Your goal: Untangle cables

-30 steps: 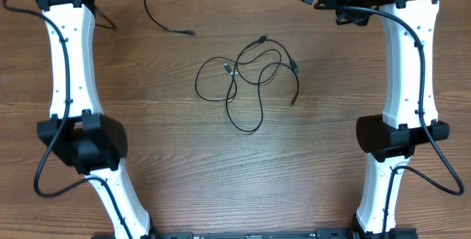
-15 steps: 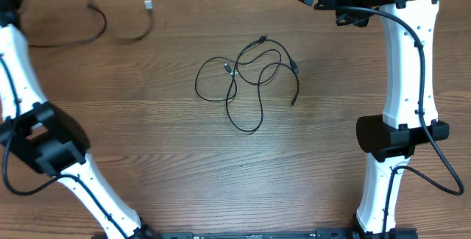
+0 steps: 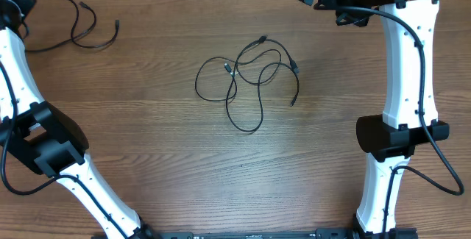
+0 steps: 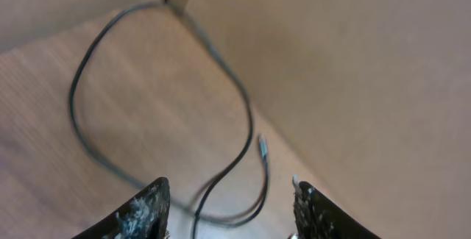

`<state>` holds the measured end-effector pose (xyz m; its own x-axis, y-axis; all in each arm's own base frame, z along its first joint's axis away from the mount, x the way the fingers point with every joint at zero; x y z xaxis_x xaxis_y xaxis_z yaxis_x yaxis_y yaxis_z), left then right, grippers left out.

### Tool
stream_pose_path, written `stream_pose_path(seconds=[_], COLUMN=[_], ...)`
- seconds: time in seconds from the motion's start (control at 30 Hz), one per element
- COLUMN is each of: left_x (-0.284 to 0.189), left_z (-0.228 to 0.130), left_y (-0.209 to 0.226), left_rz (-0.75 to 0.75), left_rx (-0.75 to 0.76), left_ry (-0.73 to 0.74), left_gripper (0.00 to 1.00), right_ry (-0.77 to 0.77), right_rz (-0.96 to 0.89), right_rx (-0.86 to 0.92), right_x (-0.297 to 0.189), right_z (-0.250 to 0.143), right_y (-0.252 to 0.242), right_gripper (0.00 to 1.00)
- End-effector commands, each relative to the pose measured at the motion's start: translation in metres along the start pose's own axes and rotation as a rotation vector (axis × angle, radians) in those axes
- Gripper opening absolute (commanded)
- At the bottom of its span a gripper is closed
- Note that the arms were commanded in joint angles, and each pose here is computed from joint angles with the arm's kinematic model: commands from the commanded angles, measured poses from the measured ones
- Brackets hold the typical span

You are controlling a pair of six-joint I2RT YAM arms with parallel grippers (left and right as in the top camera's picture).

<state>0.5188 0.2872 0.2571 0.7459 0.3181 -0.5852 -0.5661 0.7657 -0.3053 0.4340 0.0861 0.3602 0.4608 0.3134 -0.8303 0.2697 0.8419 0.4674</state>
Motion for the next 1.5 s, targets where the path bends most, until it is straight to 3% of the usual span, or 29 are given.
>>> stream_pose_path(seconds=[0.0, 0.13, 0.2, 0.37, 0.47, 0.57, 0.63, 0.7, 0.8, 0.9, 1.1, 1.2, 1.3, 1.33, 1.43, 1.47], left_x=[0.008, 0.011, 0.017, 0.052, 0.076, 0.094, 0.103, 0.11, 0.119, 0.126, 0.143, 0.149, 0.149, 0.148, 0.145, 0.144], left_z=[-0.026, -0.045, -0.052, -0.087, -0.113, -0.133, -0.14, -0.142, -0.143, -0.139, -0.161, -0.174, -0.172, -0.17, -0.158, -0.153], left_y=[-0.014, -0.027, -0.031, -0.026, -0.01, 0.0, 0.005, 0.007, 0.01, 0.009, 0.009, 0.015, 0.014, 0.013, 0.008, 0.006], left_rz=[-0.018, -0.005, 0.017, 0.025, 0.017, 0.006, 0.021, 0.013, 0.006, -0.018, -0.113, -0.113, -0.107, -0.103, -0.078, -0.071], left_rx=[0.108, 0.203, 0.26, 0.463, 0.508, 0.62, 0.647, 0.683, 0.719, 0.745, 0.761, 0.752, 0.725, 0.7, 0.547, 0.49], left_ry=[0.102, 0.167, 0.174, 0.25, 0.323, 0.367, 0.371, 0.355, 0.329, 0.282, 0.295, 0.33, 0.324, 0.32, 0.295, 0.285], left_gripper=[0.55, 0.54, 0.64, 0.67, 0.72, 0.83, 0.84, 0.95, 0.95, 0.84, 0.84, 0.7, 0.27, 0.19, 0.04, 0.04], right_ry=[-0.008, -0.008, -0.008, 0.035, 0.102, 0.168, 0.199, 0.232, 0.259, 0.273, 0.268, 0.272, 0.266, 0.264, 0.258, 0.257], right_rz=[0.011, 0.011, 0.012, 0.014, -0.013, -0.047, -0.064, -0.084, -0.103, -0.114, -0.109, -0.112, -0.108, -0.106, -0.102, -0.101], right_rx=[-0.02, -0.02, -0.02, -0.03, -0.042, -0.059, -0.06, -0.059, -0.053, -0.049, -0.05, -0.049, -0.05, -0.051, -0.053, -0.053], right_x=[-0.005, -0.005, -0.005, 0.004, 0.023, 0.047, 0.057, 0.067, 0.073, 0.075, 0.076, 0.075, 0.076, 0.076, 0.076, 0.076], right_z=[-0.002, -0.002, -0.002, -0.01, -0.022, -0.034, -0.04, -0.046, -0.05, -0.052, -0.051, -0.052, -0.051, -0.05, -0.049, -0.049], right_y=[0.004, 0.004, 0.004, 0.009, 0.013, 0.014, 0.013, 0.01, 0.007, 0.004, 0.005, 0.004, 0.005, 0.005, 0.006, 0.006], right_gripper=[1.0, 1.0, 1.0, 1.0, 1.0, 1.0, 1.0, 1.0, 1.0, 1.0, 1.0, 1.0, 1.0, 1.0, 1.0, 1.0])
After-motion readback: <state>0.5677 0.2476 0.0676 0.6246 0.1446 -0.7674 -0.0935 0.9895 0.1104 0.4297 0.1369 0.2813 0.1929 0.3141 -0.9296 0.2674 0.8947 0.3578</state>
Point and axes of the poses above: each gripper's point midway between its finger pads, its own x axis out along the fingers, its own y axis along the line the jaws close on, z = x × y, the point moved 7 cm from there along -x, back along the fingers, and after that the axes turned 10 degrees about x, right-handed, at the moved point
